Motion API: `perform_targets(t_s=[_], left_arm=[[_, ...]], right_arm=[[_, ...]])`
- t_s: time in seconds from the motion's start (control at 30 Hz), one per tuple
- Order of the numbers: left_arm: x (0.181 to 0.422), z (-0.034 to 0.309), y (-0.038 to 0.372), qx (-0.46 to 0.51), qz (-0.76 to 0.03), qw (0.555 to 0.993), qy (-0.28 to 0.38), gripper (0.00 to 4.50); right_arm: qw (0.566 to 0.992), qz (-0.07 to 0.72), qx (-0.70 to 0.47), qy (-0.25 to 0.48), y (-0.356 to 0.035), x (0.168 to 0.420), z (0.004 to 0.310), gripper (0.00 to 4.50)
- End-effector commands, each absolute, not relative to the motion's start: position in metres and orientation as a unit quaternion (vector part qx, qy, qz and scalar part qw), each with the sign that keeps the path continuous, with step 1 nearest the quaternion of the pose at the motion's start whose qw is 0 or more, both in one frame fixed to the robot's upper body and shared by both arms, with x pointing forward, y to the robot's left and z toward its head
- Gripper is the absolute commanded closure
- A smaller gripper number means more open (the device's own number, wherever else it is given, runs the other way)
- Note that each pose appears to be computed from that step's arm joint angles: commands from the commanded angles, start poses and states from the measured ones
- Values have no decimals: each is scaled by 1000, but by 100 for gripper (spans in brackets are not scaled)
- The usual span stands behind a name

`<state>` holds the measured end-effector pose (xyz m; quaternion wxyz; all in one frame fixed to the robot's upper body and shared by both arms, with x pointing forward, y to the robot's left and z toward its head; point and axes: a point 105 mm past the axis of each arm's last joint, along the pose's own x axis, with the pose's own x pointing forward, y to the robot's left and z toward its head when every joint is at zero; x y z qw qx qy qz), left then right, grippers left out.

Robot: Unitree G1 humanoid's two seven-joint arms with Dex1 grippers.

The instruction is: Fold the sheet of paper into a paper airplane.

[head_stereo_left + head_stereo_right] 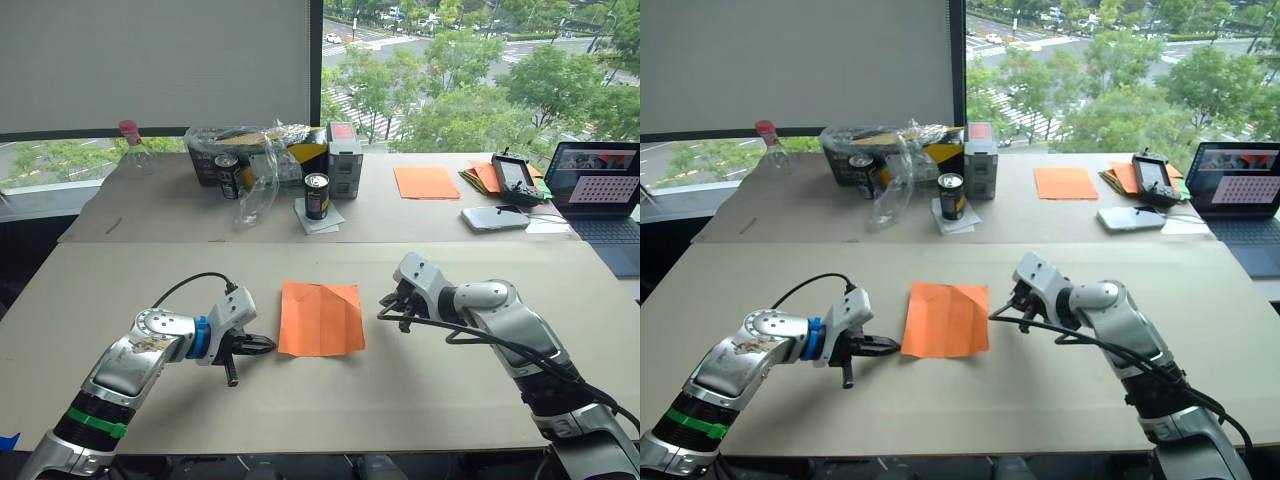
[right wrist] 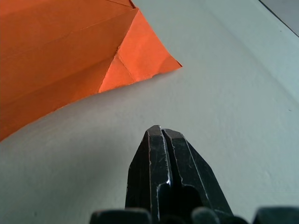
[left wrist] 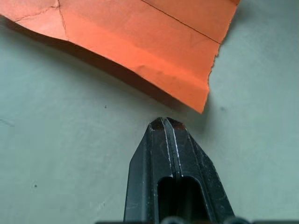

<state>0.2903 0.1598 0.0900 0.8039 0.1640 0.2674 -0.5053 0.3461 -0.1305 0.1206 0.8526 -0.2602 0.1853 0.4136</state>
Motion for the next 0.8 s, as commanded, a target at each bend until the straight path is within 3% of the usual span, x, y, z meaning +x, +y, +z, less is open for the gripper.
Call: perform_targets(t_s=[0.03,0.2,0.37,0.6,0.8], left_arm=[[300,99,183,181,-468,823,266,450],[322,134,202,140,-427,867,215,450],[338,156,168,80,-470,866,149,450],[348,124,107,70,-520,835,165,450],[345,96,96,93,-521,825,196,450]], right_arm=[[851,421,-271,158,-124,348,134,448],[852,420,-271,158,-126,348,134,448],[852,420,-266,167,-126,347,127,448],[854,423,-248,176,-126,345,113,448],[855,431,-230,172,-122,342,112,448]])
